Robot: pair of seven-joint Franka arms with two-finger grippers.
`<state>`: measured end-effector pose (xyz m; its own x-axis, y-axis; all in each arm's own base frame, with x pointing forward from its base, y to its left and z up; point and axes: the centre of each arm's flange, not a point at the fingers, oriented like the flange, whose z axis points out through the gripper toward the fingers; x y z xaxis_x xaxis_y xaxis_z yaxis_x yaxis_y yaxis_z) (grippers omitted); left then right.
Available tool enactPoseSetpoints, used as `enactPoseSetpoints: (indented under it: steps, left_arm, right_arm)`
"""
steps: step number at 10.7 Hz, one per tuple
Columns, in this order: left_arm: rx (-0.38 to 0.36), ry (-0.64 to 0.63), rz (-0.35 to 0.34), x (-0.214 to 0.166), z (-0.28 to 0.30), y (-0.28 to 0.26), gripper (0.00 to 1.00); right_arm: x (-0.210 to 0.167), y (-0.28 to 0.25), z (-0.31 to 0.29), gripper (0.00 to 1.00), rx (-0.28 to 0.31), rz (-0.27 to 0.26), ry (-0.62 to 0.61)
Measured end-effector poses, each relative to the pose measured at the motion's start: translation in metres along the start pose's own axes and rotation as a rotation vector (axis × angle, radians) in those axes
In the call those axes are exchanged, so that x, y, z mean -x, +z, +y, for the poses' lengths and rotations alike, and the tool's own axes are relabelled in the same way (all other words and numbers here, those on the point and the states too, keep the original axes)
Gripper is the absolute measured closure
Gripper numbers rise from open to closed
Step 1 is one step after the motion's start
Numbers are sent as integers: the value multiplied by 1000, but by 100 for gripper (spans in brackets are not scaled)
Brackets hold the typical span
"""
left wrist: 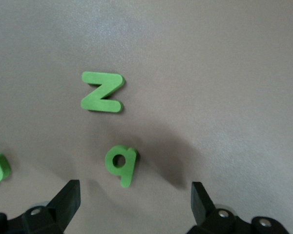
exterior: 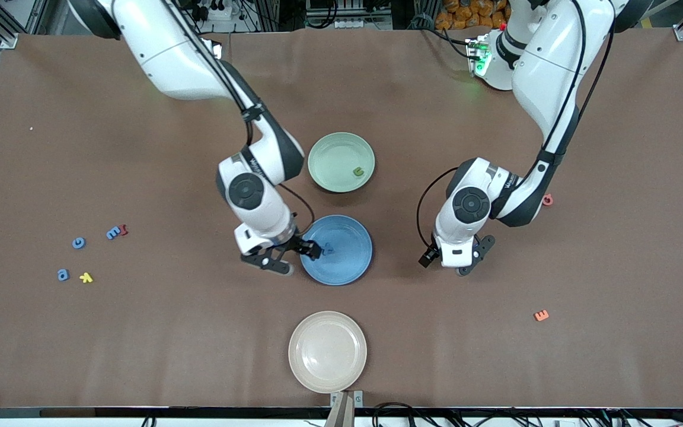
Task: Sort letters by color into matching plates
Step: 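Release the blue X onto the blue plate with the right gripper, then grasp the green q with the left gripper while the right gripper grasps a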
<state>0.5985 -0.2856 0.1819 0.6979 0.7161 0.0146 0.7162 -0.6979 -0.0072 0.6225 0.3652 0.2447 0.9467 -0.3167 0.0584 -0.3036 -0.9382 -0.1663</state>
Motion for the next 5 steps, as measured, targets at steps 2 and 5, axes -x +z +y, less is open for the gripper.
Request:
enactPoseSetpoints:
  steps: [2, 5]
  left_arm:
    - [4, 9, 1, -6, -3, 9, 0]
    - [7, 15, 2, -12, -4, 12, 0]
  right_arm:
    - [-48, -35, 38, 0, 7, 10, -51]
    - [-112, -71, 129, 0, 60, -50, -210]
